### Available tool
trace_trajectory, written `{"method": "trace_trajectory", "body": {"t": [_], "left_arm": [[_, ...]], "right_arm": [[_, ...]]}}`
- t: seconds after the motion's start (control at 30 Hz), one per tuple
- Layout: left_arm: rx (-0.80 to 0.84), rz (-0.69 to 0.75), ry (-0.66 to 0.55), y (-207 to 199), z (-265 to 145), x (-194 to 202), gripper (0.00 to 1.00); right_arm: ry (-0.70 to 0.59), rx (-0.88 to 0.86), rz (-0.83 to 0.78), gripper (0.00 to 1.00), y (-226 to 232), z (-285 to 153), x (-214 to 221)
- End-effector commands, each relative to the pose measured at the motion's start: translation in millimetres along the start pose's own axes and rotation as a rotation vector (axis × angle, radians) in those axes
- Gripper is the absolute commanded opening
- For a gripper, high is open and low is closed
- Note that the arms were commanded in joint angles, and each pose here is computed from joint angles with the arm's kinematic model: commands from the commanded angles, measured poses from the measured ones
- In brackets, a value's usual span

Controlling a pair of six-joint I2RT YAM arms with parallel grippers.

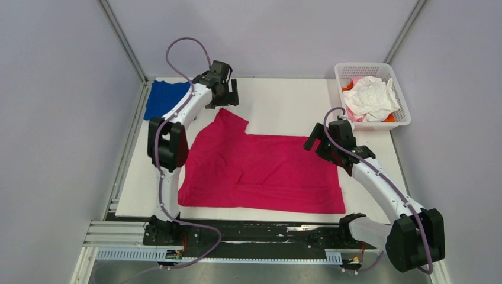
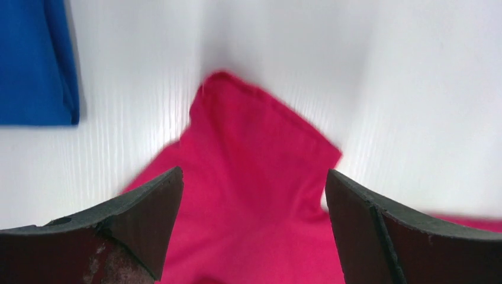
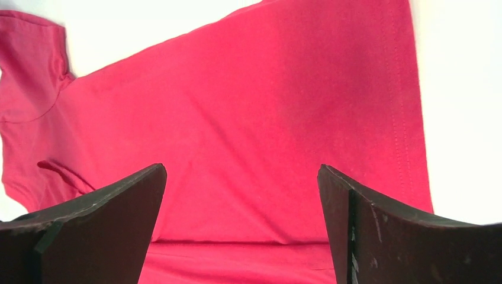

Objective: Fold and stack the t-shirts
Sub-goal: Grab the side of the flattened tshirt furthest away from the robot with both arms

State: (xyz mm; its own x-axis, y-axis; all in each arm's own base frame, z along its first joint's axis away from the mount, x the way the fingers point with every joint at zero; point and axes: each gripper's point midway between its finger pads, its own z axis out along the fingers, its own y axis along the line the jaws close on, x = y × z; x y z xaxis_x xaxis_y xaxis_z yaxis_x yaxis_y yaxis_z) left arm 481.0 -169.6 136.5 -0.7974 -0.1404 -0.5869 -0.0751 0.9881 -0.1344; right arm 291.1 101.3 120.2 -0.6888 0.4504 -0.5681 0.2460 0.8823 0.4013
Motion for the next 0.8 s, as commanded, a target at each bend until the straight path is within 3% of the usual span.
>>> {"method": "trace_trajectory", "body": {"t": [0.0,0.27,0.43,0.77], "left_arm": [[-0.040,0.055,0.041,-0.1,35.9,-12.3,0.95],[-0.101,0.091,0.094,2.4,100.3,-0.5,0.88],[-0.061,0.097,0.110,-5.4,113.5,7.5,0.79],[-0.092,0.154,0.116,-9.9,129.2,19.9,0.76]], "right_arm": [[-0.065,0.026,-0.028,1.00,-7.0,4.6,-13.4],[-0.054,0.056,-0.029,1.00,-20.4,10.9,-5.5],[-0.031,0.064,-0.034,1.00,-22.9,16.6,-0.8],[-0.014,0.073,-0.038,1.00,-25.9,21.9,3.1]]}}
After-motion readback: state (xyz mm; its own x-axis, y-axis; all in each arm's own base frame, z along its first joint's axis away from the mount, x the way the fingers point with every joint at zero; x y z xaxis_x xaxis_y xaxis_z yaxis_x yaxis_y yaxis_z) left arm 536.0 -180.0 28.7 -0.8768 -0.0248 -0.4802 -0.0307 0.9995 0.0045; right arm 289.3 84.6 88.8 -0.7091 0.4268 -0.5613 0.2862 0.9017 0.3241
